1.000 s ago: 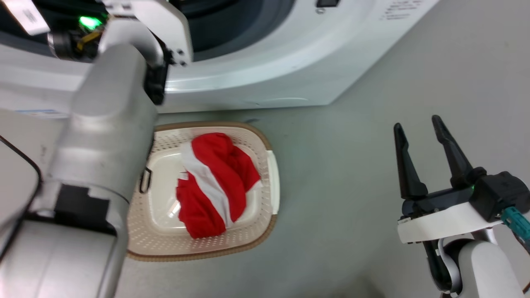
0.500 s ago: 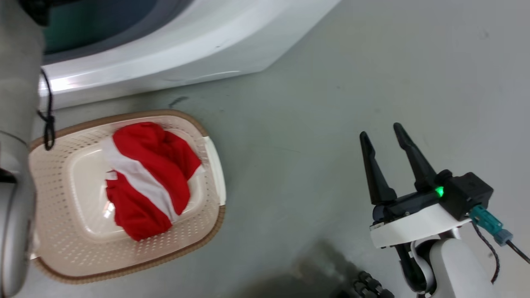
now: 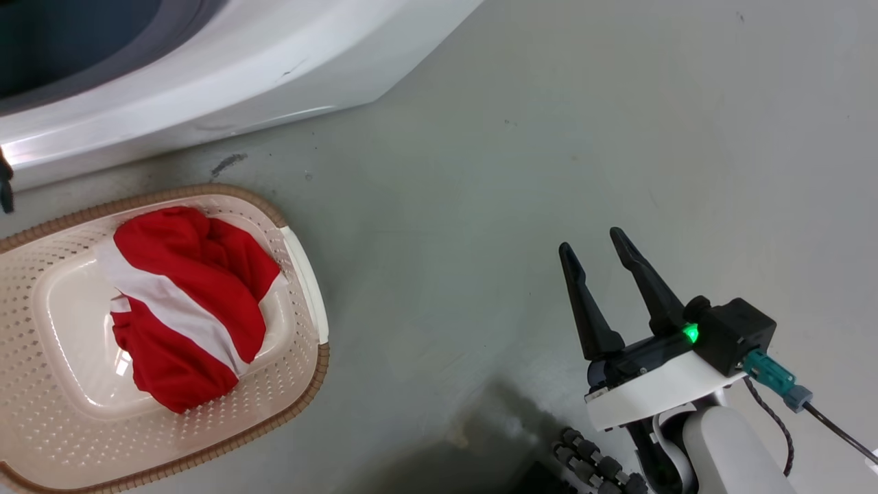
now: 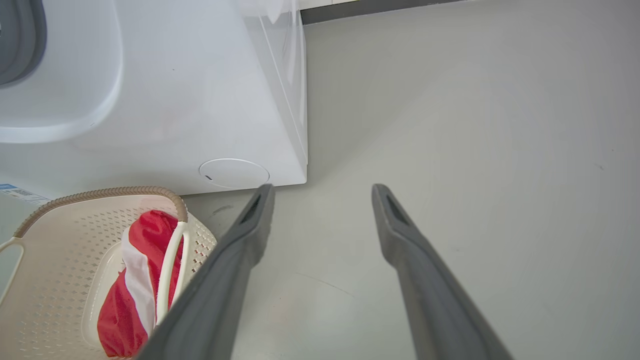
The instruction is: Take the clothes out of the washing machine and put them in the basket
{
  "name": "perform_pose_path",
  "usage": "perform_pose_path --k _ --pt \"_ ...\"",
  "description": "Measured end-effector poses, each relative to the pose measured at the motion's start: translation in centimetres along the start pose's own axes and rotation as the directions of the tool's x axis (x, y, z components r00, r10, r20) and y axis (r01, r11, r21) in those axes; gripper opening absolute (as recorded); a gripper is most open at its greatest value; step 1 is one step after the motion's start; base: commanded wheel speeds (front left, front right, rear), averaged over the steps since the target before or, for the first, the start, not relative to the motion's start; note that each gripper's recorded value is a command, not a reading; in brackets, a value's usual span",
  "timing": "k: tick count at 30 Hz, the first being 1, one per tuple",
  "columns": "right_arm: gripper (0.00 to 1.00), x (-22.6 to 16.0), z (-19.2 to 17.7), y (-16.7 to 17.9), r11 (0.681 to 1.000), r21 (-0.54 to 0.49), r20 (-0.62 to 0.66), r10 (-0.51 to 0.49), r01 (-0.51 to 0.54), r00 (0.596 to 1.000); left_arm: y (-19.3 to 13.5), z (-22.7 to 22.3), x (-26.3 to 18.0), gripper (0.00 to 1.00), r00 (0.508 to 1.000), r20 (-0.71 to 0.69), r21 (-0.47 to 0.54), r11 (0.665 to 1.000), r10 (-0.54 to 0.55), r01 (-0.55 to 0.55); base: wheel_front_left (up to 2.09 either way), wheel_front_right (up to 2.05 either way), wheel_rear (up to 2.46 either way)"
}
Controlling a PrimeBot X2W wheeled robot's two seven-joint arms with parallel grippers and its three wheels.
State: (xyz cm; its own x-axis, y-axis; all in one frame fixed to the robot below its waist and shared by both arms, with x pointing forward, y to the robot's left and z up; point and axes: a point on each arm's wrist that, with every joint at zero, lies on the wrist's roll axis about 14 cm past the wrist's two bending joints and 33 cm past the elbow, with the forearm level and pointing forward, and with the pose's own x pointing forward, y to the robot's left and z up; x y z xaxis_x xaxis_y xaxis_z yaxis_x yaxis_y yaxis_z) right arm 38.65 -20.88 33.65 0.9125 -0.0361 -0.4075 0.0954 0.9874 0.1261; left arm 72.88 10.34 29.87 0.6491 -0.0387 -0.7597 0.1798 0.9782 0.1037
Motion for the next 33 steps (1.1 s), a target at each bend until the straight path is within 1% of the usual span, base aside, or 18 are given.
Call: perform_pose_path --k 1,2,3,4,9,12,16,18,23,27,29,33 --pt "1.00 0.0 -0.2 0.1 1.000 0.005 -0.004 0.001 -0.001 1.000 -0.1 0.0 0.1 1.00 1.000 -0.004 -0.002 1.000 -0.001 0.001 0.00 0.00 0.00" --pt "1.00 0.1 -0.4 0.2 1.000 0.010 -0.010 0.003 -0.003 1.000 -0.1 0.0 0.3 0.87 1.000 -0.003 -0.004 1.000 0.002 -0.002 0.00 0.00 0.00" --pt "1.00 0.2 -0.6 0.3 1.000 0.015 -0.015 0.007 -0.006 1.000 -0.1 0.0 0.5 0.40 1.000 -0.002 -0.007 1.000 0.004 -0.004 0.00 0.00 0.00" --pt "1.00 0.2 -0.7 0.5 1.000 0.023 -0.017 0.011 -0.011 1.000 -0.1 0.0 0.6 0.00 1.000 0.001 -0.010 1.000 0.006 -0.006 0.00 0.00 0.00" --pt "1.00 0.6 -0.4 0.7 0.999 0.035 -0.007 0.017 -0.017 1.000 0.5 1.2 0.5 0.00 0.996 0.074 -0.030 0.999 0.042 -0.039 0.00 0.00 0.00" --pt "1.00 0.5 -0.1 0.5 0.999 0.036 0.001 0.013 -0.013 1.000 1.1 2.9 -0.2 0.00 0.985 0.158 -0.027 0.998 0.063 -0.060 0.00 0.00 0.00" --pt "1.00 0.7 0.7 0.7 0.999 0.036 0.026 0.020 -0.021 0.999 1.5 5.1 -1.9 0.00 0.954 0.288 -0.012 0.997 0.079 -0.079 0.00 0.00 0.00" --pt "1.00 0.7 1.2 0.6 0.999 0.031 0.044 0.019 -0.021 0.999 1.5 6.0 -3.0 0.00 0.931 0.356 -0.011 0.997 0.080 -0.082 0.00 0.00 0.00" --pt "1.00 0.7 3.1 0.9 0.999 0.012 0.100 0.032 -0.034 0.994 0.7 6.3 -6.1 0.00 0.876 0.479 -0.042 0.998 0.060 -0.045 0.00 0.00 0.00" --pt "1.00 0.1 4.9 1.4 0.999 -0.003 0.152 0.051 -0.051 0.987 0.0 5.1 -9.1 0.00 0.851 0.524 -0.076 0.997 0.031 0.011 0.00 0.00 0.00" --pt "1.00 -0.5 5.7 1.9 0.998 -0.006 0.176 0.063 -0.063 0.982 0.2 4.9 -11.0 0.00 0.833 0.553 -0.103 0.994 0.029 0.034 0.00 0.00 0.00" --pt "1.00 -1.8 7.5 2.8 0.996 -0.013 0.223 0.089 -0.089 0.971 0.5 4.1 -14.9 0.00 0.801 0.599 -0.117 0.992 0.026 0.054 0.00 0.00 0.00"
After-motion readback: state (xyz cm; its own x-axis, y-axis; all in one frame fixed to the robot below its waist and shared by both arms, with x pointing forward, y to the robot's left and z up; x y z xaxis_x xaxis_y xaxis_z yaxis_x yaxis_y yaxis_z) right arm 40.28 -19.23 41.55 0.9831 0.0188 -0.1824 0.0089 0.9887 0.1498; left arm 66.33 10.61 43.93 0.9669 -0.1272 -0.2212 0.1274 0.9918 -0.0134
